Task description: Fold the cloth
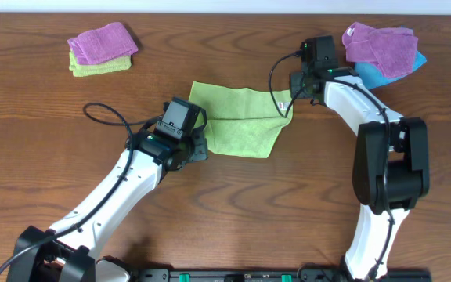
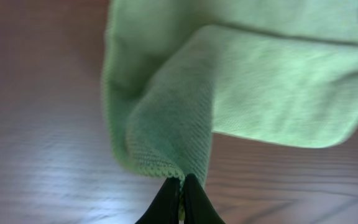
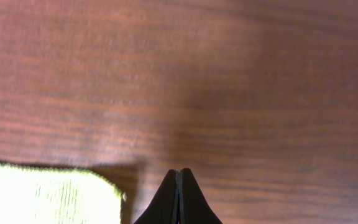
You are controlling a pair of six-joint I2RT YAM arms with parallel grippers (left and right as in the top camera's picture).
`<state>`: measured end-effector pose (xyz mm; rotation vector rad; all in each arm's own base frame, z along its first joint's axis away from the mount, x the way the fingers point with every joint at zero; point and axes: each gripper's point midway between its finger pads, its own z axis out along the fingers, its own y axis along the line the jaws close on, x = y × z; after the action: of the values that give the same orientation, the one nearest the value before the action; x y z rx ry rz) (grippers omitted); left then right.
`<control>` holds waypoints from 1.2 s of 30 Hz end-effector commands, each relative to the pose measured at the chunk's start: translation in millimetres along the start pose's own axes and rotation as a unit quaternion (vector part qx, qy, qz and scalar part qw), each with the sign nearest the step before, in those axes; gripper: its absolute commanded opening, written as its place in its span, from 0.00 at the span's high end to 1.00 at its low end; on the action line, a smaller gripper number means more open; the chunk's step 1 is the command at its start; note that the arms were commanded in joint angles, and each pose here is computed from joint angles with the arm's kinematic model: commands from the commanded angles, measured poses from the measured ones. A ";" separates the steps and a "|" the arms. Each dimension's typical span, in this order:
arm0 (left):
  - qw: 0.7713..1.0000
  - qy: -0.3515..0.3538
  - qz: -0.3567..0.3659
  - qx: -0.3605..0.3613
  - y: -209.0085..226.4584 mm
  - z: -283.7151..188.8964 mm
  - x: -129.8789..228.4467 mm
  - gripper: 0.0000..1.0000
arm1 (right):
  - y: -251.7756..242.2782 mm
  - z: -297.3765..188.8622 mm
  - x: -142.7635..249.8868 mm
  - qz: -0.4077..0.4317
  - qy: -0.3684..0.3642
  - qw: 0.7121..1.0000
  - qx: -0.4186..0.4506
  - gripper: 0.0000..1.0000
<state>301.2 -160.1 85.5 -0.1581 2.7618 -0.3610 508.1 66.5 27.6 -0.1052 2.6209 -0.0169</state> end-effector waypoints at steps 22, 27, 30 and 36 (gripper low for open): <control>0.980 -0.195 -0.019 0.019 31.4 -30.2 -117.9 0.17 | 16.5 -45.7 -18.7 -0.020 0.056 0.998 -0.039 0.54; 0.977 -0.210 -0.022 0.018 38.8 -23.6 -131.0 0.17 | 29.9 -52.0 -18.5 -0.018 0.063 0.995 -0.078 0.50; 0.979 -0.196 -0.015 0.054 27.9 1.0 -134.8 0.17 | 46.3 -56.3 -15.6 -0.029 0.068 0.988 -0.136 0.50; 0.979 -0.180 -0.019 0.096 29.7 44.6 -154.9 0.17 | 49.1 -59.8 -10.7 -0.026 0.078 0.983 -0.166 0.54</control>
<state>442.3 -114.2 84.0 -0.2380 2.3700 -0.4699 482.6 112.2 78.9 -0.2661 2.7692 0.3429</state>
